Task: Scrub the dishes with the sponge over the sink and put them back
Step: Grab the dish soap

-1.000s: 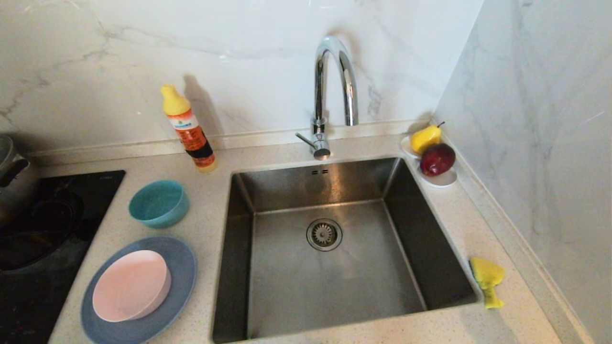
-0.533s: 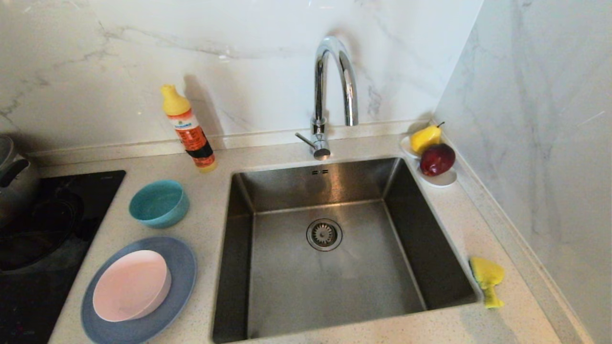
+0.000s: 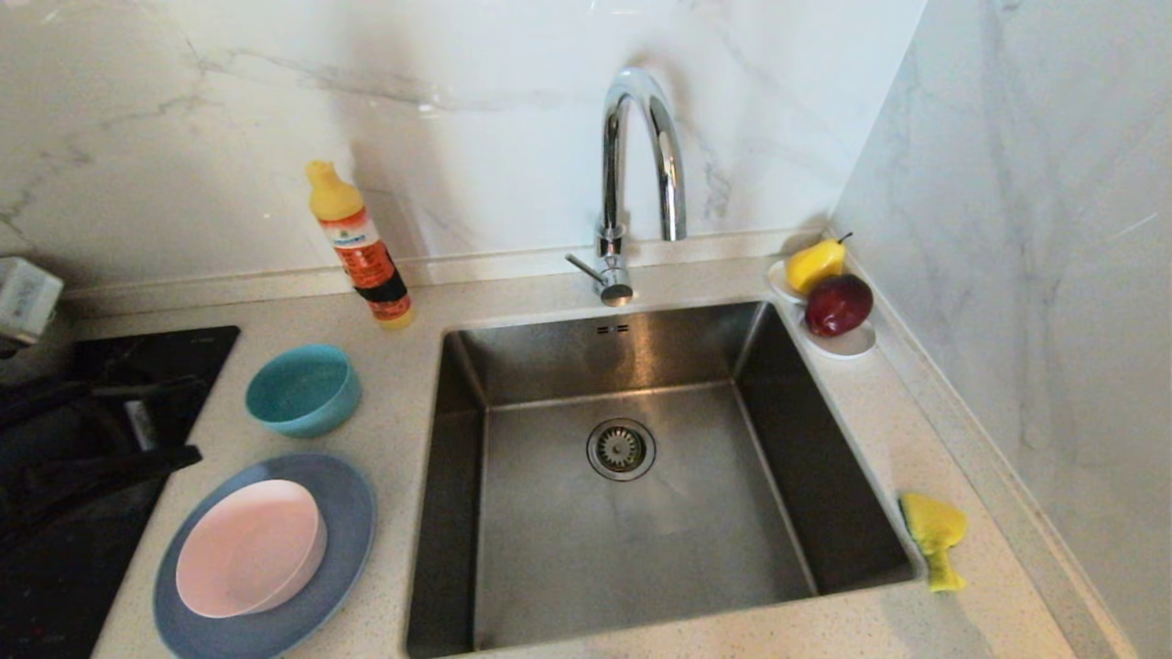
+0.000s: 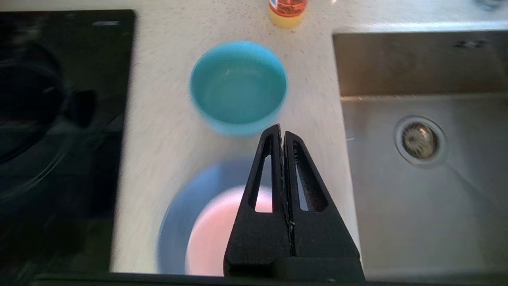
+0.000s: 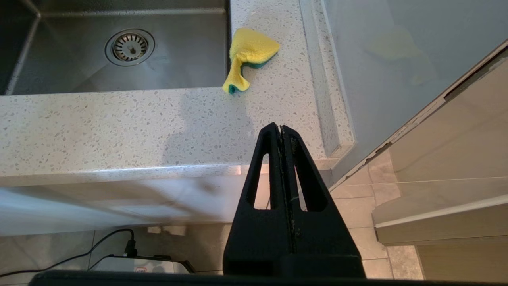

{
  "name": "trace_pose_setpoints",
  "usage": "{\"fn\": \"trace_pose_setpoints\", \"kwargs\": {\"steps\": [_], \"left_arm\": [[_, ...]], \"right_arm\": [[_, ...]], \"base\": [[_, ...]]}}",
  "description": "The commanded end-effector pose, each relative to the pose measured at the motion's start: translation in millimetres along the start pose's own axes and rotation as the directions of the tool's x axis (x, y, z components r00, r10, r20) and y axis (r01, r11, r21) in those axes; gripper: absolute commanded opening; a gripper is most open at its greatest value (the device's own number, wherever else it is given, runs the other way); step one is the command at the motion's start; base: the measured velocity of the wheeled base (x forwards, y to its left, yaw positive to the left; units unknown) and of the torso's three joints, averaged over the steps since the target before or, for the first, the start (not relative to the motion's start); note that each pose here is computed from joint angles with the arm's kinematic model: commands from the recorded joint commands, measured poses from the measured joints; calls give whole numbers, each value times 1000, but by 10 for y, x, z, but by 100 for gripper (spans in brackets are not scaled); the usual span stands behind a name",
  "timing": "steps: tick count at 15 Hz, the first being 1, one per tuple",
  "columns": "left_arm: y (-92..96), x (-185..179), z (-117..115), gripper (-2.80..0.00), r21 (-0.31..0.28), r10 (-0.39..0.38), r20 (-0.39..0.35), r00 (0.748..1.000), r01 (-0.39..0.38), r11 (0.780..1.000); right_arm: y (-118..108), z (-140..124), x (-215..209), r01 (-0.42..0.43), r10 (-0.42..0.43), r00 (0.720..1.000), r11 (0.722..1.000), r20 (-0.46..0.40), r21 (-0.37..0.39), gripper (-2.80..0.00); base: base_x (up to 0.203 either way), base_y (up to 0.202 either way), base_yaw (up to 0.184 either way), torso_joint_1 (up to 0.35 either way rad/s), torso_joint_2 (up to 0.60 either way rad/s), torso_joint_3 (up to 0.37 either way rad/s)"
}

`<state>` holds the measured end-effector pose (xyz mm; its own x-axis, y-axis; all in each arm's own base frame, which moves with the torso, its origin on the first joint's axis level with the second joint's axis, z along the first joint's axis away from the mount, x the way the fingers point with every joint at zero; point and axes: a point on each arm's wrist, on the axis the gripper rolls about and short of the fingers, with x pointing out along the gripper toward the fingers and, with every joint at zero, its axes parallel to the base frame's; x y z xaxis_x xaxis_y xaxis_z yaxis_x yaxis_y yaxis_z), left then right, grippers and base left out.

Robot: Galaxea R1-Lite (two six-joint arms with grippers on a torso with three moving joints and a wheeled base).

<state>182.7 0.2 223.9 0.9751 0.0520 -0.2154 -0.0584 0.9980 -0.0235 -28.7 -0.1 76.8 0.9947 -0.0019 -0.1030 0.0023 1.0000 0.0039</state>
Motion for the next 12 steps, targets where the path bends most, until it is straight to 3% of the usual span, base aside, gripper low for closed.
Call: {"fn": "trace_pose_setpoints", "kwargs": {"steps": [1, 2, 3, 12], "left_arm": [[-38, 674, -168, -280, 4, 7, -106, 994, -7, 1000], [-57, 806, -180, -280, 3, 10, -91, 996, -10, 1000], [-86, 928, -193, 0, 1, 19, -74, 997, -19, 1000], [-182, 1325, -204, 0, -33, 24, 69, 997, -22, 999]], "right_arm": [[0, 0, 0, 0, 0, 1000, 1000, 0, 0, -280], [0, -1, 0, 0, 0, 1000, 1000, 0, 0, -280], [0, 0, 0, 0, 0, 1000, 1000, 0, 0, -280], [0, 0, 0, 0, 0, 1000, 1000, 0, 0, -280]], "base": [[0, 0, 0, 0, 0, 0], [0, 0, 0, 0, 0, 0], [0, 0, 0, 0, 0, 0], [0, 0, 0, 0, 0, 0]]}}
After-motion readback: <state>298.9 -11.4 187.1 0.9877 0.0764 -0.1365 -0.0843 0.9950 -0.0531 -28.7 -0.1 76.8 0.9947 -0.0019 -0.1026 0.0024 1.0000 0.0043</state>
